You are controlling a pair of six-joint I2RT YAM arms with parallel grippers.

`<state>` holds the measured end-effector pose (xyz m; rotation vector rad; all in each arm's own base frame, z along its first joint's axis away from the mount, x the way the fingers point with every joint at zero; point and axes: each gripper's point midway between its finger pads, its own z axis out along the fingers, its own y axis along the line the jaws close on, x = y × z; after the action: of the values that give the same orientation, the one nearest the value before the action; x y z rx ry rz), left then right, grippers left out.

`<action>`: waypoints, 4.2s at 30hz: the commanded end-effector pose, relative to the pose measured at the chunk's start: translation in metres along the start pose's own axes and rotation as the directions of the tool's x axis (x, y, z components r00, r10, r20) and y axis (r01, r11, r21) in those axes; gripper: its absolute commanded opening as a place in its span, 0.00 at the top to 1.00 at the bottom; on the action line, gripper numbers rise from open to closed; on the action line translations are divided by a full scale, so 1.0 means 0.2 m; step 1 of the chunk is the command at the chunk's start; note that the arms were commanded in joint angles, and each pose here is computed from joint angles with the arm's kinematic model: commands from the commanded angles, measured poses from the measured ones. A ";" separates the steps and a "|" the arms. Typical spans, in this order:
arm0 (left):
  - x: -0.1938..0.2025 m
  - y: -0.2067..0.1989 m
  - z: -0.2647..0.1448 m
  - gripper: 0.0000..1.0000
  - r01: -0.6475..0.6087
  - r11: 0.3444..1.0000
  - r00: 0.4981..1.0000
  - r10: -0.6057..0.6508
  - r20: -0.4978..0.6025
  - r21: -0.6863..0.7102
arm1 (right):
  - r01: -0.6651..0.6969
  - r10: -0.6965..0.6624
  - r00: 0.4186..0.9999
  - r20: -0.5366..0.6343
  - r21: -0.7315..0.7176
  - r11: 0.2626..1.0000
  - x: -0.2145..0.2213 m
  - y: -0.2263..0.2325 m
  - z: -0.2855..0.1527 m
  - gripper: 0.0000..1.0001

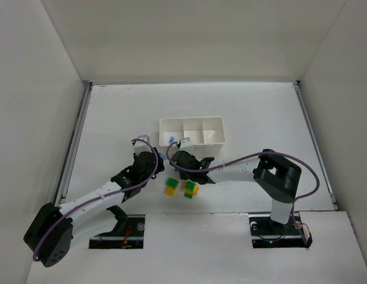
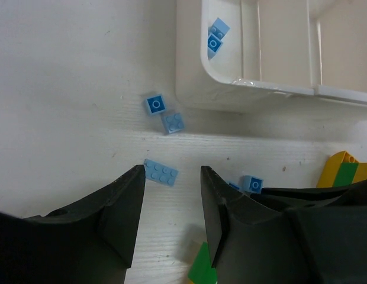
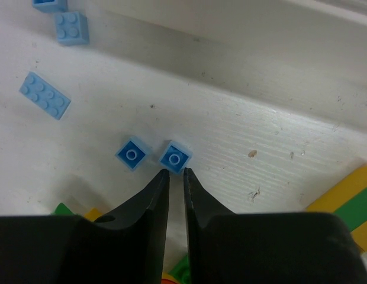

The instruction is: Sort the legos into containers by color

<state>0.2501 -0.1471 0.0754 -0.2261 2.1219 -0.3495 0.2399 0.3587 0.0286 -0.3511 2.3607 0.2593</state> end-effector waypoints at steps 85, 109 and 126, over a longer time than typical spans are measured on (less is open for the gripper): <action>-0.02 0.05 0.26 0.62 0.005 0.995 1.000 -0.004 0.005 -0.095 | -0.011 0.005 0.993 0.117 0.054 0.998 -0.14 -0.05 0.02 0.80; -0.04 0.06 0.22 0.64 0.035 0.992 0.999 -0.031 0.042 -0.117 | -0.056 0.131 0.924 0.360 -0.210 0.976 -0.97 0.14 -0.10 0.74; 0.02 -0.05 0.29 0.65 0.007 0.995 1.000 -0.006 0.012 -0.097 | -0.073 0.175 0.900 0.400 -0.257 0.964 -0.93 0.04 -0.25 0.45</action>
<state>0.2833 -0.1519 0.0272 -0.2679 2.1945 -0.1976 0.3365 0.3802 0.1746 -0.2387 1.9918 0.5600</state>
